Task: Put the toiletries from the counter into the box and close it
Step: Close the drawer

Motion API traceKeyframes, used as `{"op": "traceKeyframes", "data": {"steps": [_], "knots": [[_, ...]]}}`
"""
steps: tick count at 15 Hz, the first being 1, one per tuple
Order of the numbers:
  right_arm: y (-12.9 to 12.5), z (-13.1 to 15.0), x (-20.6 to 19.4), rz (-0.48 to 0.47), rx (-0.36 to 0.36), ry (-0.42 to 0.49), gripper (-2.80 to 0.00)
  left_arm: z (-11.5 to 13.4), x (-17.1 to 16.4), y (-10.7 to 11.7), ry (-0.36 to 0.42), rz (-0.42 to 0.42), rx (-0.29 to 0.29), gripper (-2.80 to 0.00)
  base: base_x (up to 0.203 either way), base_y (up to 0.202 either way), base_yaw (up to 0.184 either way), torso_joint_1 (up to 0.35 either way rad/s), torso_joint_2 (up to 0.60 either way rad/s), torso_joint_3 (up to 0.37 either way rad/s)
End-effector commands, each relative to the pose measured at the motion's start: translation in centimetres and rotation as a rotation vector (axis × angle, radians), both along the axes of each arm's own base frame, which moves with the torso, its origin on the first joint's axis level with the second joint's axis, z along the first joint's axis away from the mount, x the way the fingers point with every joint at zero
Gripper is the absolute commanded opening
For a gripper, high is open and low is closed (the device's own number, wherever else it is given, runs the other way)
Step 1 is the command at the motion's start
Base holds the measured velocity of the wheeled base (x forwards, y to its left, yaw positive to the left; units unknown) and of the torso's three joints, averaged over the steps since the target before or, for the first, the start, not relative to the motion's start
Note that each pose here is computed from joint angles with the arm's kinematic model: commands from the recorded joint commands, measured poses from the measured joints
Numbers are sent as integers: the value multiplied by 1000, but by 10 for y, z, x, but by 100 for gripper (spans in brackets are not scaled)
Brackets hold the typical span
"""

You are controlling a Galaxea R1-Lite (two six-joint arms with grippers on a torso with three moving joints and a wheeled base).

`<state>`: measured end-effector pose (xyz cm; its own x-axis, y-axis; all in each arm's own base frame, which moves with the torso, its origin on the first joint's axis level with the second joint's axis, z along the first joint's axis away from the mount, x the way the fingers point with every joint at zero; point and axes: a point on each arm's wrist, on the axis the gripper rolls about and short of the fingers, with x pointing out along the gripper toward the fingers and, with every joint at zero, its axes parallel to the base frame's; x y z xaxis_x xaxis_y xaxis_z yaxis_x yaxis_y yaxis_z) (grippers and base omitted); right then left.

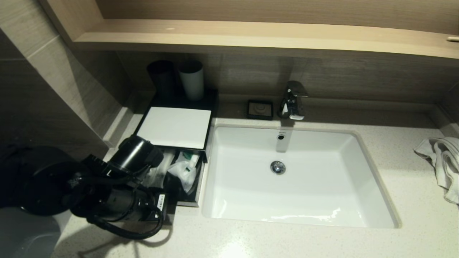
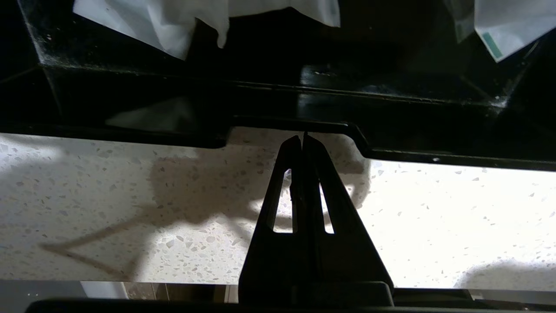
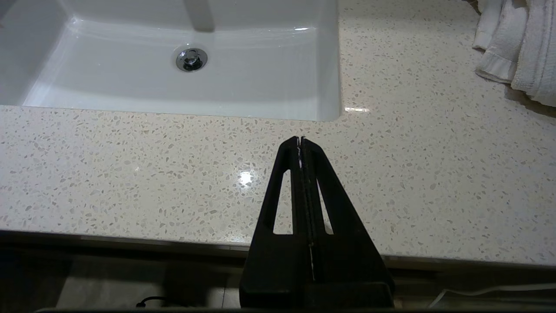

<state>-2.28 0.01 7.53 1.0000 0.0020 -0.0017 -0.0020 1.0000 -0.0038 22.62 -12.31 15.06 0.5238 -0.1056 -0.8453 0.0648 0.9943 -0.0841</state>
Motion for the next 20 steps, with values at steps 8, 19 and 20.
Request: {"op": "traceKeyframes", "data": {"steps": [8,19,20], "knots": [[0,0,0,1,-1,0,-280,-2,15,3,-17,20,3,-280,0,0,0,0,0,0],[0,0,0,1,-1,0,-280,7,42,-2,-64,48,-20,-280,0,0,0,0,0,0],[0,0,0,1,-1,0,-280,8,45,-2,-68,51,-21,-280,0,0,0,0,0,0]]}}
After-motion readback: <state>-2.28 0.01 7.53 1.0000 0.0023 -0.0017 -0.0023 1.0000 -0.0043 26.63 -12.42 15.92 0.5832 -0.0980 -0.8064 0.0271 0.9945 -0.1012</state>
